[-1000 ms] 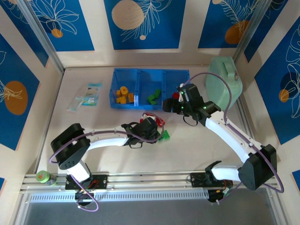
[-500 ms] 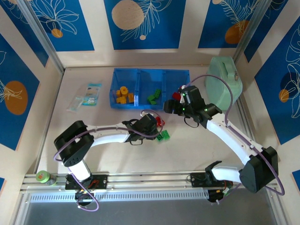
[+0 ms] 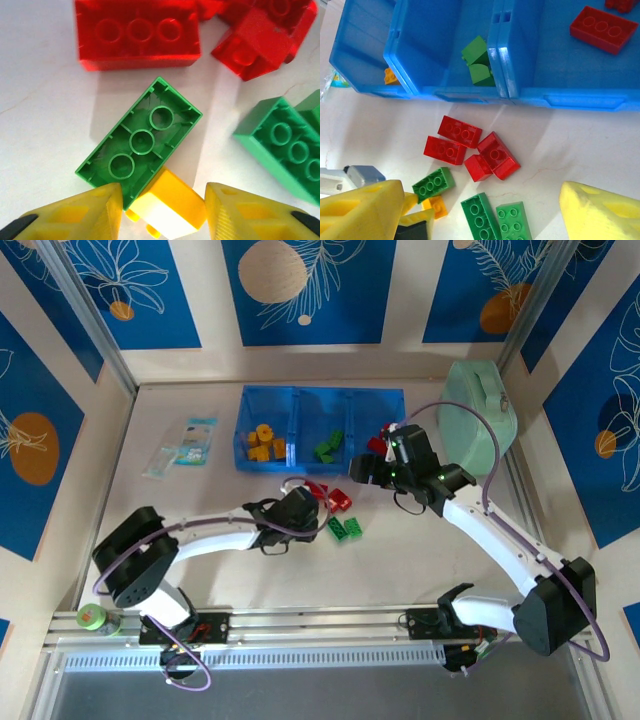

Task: Sort the legos into containers by color
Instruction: Move the legos to the center of the table, then pick up the lego from the middle-left of the table.

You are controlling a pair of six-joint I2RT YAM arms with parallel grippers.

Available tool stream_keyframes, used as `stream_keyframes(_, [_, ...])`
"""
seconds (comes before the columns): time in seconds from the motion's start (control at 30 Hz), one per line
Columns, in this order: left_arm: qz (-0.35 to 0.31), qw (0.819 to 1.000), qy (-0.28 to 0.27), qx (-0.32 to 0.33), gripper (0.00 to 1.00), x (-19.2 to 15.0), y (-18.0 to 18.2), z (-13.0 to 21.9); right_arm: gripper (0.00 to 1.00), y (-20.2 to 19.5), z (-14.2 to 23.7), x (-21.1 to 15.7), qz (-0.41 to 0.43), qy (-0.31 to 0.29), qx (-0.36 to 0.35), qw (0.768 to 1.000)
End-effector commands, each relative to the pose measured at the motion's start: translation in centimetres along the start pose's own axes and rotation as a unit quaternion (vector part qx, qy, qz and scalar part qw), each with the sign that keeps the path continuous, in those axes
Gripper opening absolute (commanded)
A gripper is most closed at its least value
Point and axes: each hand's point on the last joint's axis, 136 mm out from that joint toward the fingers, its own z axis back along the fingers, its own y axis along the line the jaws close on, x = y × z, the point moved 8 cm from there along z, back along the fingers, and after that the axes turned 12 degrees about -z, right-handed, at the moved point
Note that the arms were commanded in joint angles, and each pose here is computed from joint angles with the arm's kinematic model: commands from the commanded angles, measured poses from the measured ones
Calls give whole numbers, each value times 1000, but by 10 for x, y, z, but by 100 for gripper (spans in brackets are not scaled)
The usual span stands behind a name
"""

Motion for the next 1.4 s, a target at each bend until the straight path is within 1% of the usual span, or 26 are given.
stream_keyframes(0.0, [8,1000,5,28,48,-8,14,10,81,2,3,-6,-5,7,14,1000])
stream_keyframes(0.17, [5,1000,4,30,54,-10,16,16,81,4,1,-8,-3,9,15,1000])
stream_keyframes(0.37, [5,1000,11,25,56,-12,15,13,81,2,-1,-10,-4,12,12,1000])
stream_keyframes(0.4, [7,1000,13,22,58,-13,13,13,81,2,-1,-10,-4,12,12,1000])
stream_keyframes(0.47, [16,999,18,21,65,-15,13,11,81,2,-1,-11,-4,11,11,1000])
stream_keyframes(0.5, [20,999,20,20,66,-16,12,10,81,2,-1,-10,-4,11,9,1000])
stream_keyframes(0.6, [27,999,22,15,69,-19,9,6,81,1,-2,-11,-3,10,7,1000])
stream_keyframes(0.9, [31,999,33,9,68,-19,1,-7,81,0,-6,-11,-3,12,5,1000])
stream_keyframes(1.1, [28,999,39,10,64,-16,-3,-14,81,-4,-8,-11,-6,13,2,1000])
stream_keyframes(1.37, [24,999,43,15,54,-12,-4,-13,81,-9,-7,-11,-11,12,-1,1000])
